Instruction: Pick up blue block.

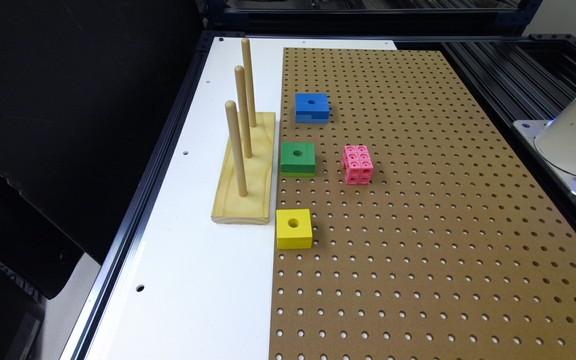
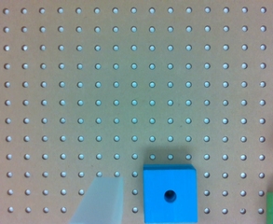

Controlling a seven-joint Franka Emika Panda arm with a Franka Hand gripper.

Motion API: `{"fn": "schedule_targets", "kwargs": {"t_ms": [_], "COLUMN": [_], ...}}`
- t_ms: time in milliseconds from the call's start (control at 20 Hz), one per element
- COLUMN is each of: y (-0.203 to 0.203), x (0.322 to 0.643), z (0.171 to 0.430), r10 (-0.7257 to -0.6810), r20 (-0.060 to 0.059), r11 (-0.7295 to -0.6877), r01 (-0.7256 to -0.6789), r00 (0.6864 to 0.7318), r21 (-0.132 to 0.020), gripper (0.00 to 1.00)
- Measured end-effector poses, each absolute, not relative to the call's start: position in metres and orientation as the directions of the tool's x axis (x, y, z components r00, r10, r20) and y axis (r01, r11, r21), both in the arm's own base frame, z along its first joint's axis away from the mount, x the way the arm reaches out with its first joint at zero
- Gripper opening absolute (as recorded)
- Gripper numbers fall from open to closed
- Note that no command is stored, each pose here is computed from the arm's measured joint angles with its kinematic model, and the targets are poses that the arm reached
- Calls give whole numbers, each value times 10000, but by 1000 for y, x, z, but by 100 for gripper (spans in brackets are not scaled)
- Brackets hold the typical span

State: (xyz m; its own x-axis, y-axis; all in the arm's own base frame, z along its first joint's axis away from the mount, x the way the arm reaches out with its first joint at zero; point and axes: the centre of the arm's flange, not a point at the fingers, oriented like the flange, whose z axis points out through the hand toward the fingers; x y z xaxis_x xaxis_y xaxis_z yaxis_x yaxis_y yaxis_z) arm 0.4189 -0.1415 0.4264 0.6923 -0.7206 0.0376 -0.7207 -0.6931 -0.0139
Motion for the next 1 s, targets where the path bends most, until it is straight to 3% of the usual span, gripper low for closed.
{"fn": "schedule_targets", "kwargs": {"t_ms": [150, 350, 550, 700, 1000], "y": [-142, -146, -147, -147, -149], "x": [421, 432, 435, 435, 442], "z": [416, 390, 382, 367, 337], "r10": [-7207, -7203, -7200, -7197, -7191], "r20": [290, 251, 219, 110, 73], "r11": [-6931, -6935, -6939, -6942, -6949], "r01": [-7207, -7204, -7201, -7198, -7191], "r00": [6927, 6932, 6936, 6942, 6948], "r21": [-94, -75, -58, -1, 15], "gripper": [100, 100, 100, 100, 100]}}
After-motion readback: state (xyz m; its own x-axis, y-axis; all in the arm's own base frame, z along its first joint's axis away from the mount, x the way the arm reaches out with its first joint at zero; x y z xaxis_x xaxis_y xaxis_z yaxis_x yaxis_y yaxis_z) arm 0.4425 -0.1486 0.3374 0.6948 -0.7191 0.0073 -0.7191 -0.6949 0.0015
